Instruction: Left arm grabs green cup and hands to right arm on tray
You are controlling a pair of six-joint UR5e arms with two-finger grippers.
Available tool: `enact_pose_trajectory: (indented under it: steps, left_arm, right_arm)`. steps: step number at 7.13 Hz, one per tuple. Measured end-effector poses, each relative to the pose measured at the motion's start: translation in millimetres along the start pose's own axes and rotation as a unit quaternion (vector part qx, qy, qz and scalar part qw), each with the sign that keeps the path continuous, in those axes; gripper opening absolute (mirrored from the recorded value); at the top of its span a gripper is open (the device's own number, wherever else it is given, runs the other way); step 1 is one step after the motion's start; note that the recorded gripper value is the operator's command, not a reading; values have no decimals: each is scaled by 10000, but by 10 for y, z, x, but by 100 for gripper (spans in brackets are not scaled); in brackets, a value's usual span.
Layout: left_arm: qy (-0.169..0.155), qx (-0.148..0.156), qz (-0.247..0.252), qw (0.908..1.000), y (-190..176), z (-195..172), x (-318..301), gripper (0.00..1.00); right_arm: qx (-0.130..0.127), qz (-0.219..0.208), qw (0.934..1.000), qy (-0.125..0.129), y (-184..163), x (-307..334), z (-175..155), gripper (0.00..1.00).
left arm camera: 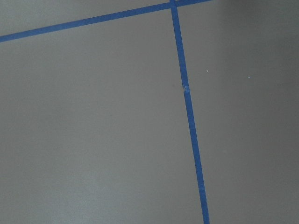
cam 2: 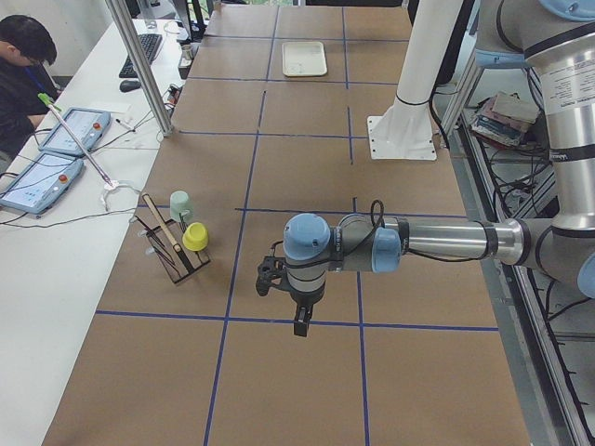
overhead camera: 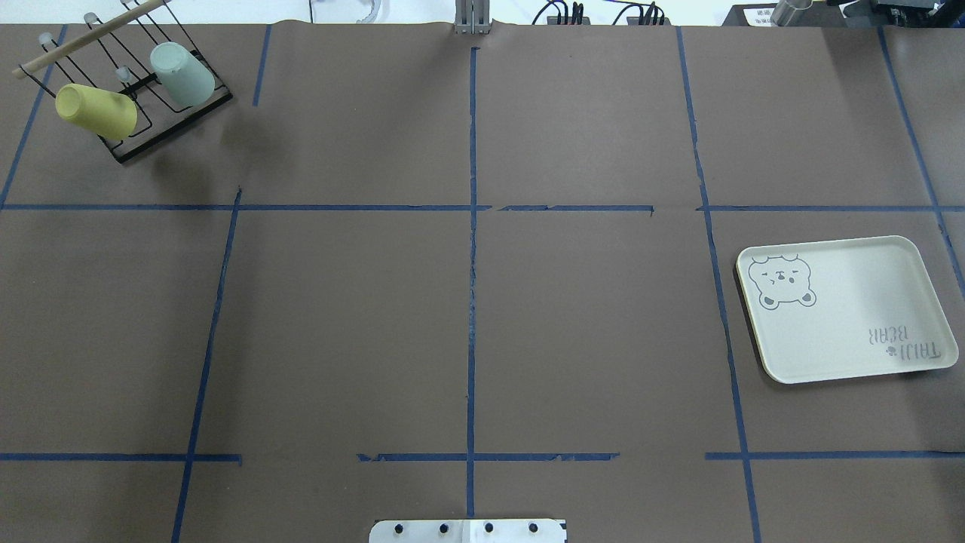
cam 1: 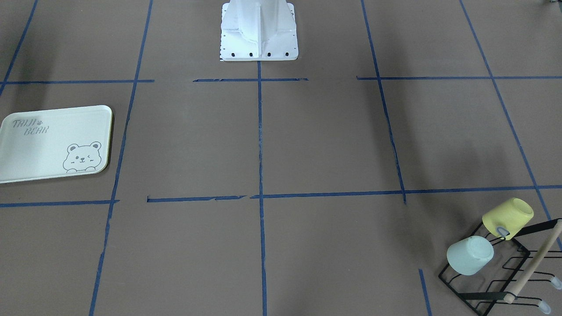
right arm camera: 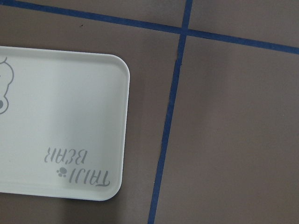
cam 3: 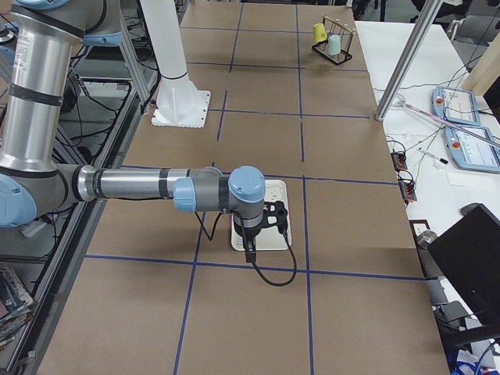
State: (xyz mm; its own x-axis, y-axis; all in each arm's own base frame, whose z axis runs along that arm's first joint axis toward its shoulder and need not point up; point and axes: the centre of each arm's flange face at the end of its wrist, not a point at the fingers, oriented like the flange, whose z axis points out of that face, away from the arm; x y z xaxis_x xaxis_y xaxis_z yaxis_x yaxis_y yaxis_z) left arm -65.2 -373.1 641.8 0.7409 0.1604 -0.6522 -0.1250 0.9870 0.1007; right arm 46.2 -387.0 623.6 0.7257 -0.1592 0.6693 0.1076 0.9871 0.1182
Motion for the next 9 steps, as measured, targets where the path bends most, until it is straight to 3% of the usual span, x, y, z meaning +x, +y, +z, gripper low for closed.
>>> enact_pose_trajectory:
  steps: [5, 7, 9]
  left_arm:
    - [-37, 107, 102, 9999, -128, -92, 78, 100]
    - [-118, 646, 606, 9960, -826, -436, 310, 100]
    - [-63, 1047, 696, 9921, -1241, -669, 512, 100]
  right_arm:
    - [35, -33, 10000, 0, -23, -27, -27, 100]
    - [46, -45, 10000, 2, -39, -34, -35, 100]
    - [47, -46, 10000, 6, -43, -32, -35, 100]
